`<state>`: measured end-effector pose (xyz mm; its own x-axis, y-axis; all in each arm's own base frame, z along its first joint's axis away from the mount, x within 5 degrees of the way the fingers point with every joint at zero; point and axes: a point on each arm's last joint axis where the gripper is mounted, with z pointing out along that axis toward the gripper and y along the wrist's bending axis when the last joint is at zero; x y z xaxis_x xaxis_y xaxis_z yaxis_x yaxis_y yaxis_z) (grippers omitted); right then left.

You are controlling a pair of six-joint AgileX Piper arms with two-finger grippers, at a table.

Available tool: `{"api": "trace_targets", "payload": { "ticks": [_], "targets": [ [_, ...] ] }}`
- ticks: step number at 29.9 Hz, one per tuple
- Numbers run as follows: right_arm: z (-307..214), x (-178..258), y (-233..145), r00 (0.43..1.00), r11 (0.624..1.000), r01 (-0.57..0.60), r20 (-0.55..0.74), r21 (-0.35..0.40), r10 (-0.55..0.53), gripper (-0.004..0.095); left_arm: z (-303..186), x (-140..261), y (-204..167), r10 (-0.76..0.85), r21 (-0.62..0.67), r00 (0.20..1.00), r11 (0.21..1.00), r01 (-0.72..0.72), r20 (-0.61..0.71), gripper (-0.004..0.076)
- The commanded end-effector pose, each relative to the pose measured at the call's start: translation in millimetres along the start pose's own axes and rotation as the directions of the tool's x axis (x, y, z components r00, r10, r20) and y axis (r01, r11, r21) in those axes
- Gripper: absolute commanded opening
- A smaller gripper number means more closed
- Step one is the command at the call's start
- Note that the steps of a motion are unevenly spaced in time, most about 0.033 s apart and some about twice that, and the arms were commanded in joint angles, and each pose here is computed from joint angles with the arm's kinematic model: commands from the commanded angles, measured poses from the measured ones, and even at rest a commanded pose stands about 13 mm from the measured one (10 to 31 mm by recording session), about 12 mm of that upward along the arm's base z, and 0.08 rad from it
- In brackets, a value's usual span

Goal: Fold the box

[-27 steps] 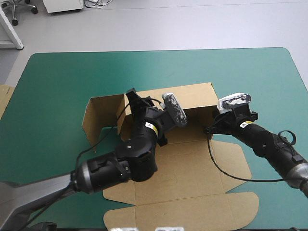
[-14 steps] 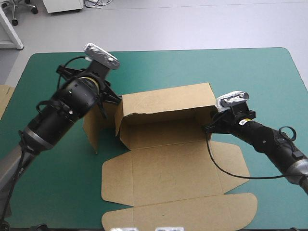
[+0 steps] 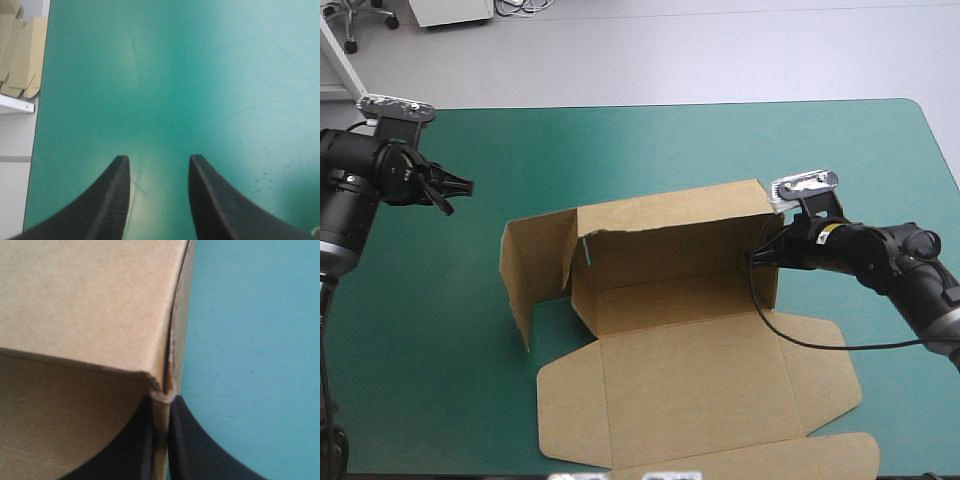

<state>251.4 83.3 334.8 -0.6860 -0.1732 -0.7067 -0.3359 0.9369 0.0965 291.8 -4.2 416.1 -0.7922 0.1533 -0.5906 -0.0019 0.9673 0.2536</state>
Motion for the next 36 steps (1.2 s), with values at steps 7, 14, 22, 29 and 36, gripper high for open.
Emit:
{"api": "trace_targets", "payload": {
  "ticks": [7, 14, 22, 29, 36],
  "targets": [
    [1.8, -38.8, -1.9, 0.99, 0.999, -0.015, -0.137, 0.037, 0.02, -0.002, -21.0, -2.6, 8.6, -0.051, 0.035, 0.996, 0.998, 0.049, 0.074, 0.0278],
    [32.9, -59.4, -5.6, 0.97, 0.999, -0.017, -0.242, 0.047, 0.028, 0.0003, -21.5, -2.9, 1.5, -0.04, 0.112, 0.996, 0.993, 0.031, 0.074, 0.0278],
    [33.3, -69.1, -6.2, 0.981, 0.999, 0.015, -0.192, 0.049, -0.005, 0.0609, -21.5, -2.8, -1.3, -0.041, 0.138, 0.996, 0.99, 0.031, 0.073, 0.0278],
    [19.0, -66.1, -6.1, 0.968, 0.998, 0.023, -0.25, 0.063, -0.006, 0.0622, -21.6, -3.2, -1.7, -0.035, 0.141, 0.996, 0.99, 0.024, 0.079, 0.0278],
    [-2.3, -53.2, -3.8, 0.988, 0.998, 0.016, -0.156, 0.061, -0.006, 0.0563, -21.8, -6.5, -1.3, -0.039, 0.138, 0.993, 0.99, 0.023, 0.114, 0.0278]
  ]
}}
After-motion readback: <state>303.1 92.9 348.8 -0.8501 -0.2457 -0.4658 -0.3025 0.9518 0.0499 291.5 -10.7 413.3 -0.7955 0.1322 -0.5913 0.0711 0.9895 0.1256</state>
